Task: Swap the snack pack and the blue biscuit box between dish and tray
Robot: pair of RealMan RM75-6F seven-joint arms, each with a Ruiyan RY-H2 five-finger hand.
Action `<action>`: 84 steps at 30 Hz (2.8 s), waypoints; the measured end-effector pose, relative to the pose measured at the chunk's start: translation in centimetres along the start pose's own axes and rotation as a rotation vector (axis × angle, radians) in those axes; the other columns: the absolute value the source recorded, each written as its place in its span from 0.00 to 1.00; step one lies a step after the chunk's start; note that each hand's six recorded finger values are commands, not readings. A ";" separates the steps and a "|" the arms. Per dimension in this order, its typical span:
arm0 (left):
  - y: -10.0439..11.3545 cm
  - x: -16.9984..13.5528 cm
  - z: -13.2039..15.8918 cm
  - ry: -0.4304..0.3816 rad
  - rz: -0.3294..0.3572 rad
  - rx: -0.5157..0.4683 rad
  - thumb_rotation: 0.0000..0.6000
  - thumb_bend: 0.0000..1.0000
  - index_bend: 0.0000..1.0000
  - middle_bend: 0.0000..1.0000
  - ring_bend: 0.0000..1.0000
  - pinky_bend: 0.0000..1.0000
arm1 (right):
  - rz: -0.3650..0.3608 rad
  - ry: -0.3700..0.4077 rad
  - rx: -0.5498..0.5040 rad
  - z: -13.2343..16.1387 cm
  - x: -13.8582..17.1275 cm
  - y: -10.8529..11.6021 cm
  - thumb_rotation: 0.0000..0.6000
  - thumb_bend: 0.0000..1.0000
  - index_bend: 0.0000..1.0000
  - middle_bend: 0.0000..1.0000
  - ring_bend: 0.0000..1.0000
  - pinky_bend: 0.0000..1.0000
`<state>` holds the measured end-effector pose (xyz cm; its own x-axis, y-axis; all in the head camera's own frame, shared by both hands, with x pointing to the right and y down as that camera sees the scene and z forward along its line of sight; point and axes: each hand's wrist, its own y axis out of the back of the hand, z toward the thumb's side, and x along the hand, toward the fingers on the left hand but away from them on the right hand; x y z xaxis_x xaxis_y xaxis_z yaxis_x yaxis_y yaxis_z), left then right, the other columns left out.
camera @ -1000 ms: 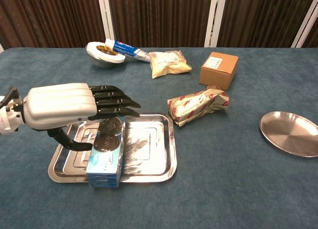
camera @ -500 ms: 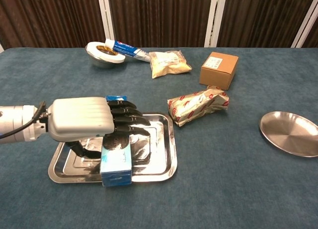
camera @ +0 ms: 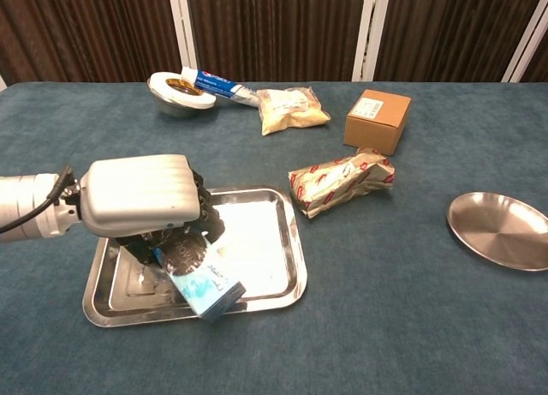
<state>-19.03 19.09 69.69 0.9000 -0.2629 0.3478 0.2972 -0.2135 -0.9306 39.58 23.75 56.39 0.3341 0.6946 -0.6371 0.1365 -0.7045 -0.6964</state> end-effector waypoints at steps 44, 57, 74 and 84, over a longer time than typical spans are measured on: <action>6.9 23.1 9.4 -0.020 0.162 -0.253 1.00 0.34 0.00 0.01 0.00 0.07 | 0.059 0.004 -0.175 -2.7 -1.7 2.4 1.00 0.26 0.00 0.00 0.00 0.00; 8.4 20.3 5.4 0.072 0.185 -0.310 1.00 0.31 0.00 0.00 0.00 0.06 | 0.061 0.009 -0.148 -2.1 -1.3 1.6 1.00 0.26 0.00 0.00 0.00 0.00; 3.2 16.9 -3.0 0.412 0.039 -0.701 1.00 0.31 0.00 0.08 0.00 0.08 | 0.085 0.016 -0.129 -1.5 -1.6 0.7 1.00 0.26 0.00 0.00 0.00 0.00; 1.1 17.9 -2.7 0.473 -0.010 -0.815 1.00 0.31 0.00 0.12 0.04 0.09 | 0.081 0.014 -0.128 -1.5 -1.7 0.7 1.00 0.26 0.00 0.00 0.00 0.00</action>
<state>-3.50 11.61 75.22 0.6228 -0.5739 0.5317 -0.1712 -0.7631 -0.6232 40.53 21.87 57.43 0.3619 0.6331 -0.6843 0.2257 -0.7717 -0.5946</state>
